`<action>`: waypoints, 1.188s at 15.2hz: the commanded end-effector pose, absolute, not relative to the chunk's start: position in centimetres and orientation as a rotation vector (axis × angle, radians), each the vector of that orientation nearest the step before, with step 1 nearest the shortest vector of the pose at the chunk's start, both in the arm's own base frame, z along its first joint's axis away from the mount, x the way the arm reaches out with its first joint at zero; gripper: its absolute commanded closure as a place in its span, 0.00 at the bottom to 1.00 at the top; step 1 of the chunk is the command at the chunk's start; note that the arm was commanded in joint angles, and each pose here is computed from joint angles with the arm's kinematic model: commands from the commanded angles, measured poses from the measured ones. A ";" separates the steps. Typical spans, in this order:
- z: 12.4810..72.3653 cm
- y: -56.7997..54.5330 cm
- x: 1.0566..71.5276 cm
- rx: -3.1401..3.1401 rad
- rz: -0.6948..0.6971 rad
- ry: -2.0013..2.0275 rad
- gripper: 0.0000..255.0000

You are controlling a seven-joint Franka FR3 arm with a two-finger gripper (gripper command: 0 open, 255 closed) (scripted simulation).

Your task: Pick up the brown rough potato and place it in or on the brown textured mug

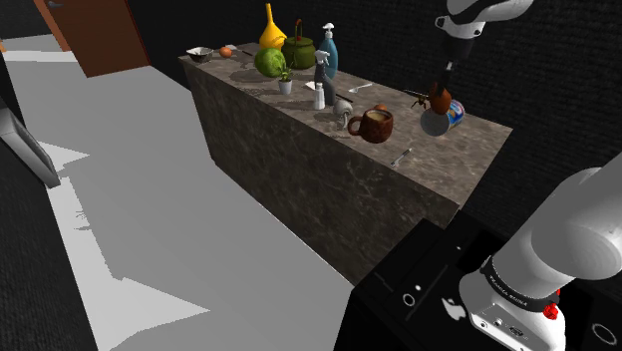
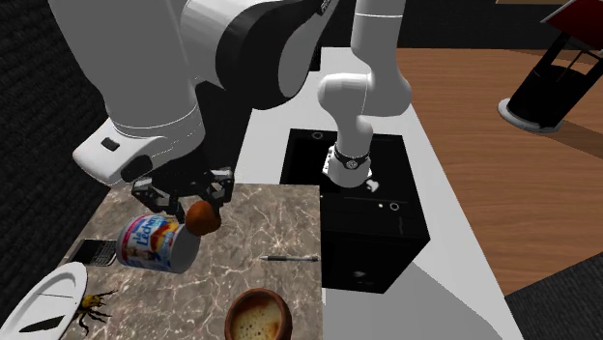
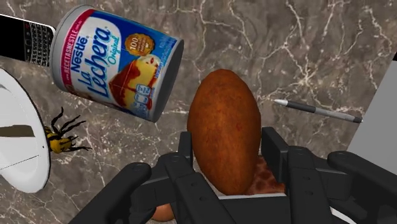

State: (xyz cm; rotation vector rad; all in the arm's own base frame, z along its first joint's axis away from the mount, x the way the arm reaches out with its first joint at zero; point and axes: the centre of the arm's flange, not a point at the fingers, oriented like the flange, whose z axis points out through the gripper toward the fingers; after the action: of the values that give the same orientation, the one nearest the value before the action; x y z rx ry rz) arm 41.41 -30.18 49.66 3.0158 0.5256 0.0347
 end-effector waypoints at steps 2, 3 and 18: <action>50.1 -28.3 43.3 3.016 0.034 0.526 1.00; 50.1 -27.4 44.2 3.016 0.034 0.526 1.00; 48.9 -16.8 55.6 3.016 0.034 0.526 1.00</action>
State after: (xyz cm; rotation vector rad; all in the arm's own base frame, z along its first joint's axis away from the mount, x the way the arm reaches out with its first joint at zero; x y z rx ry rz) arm 55.57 -17.00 49.32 3.0160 0.5266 0.0335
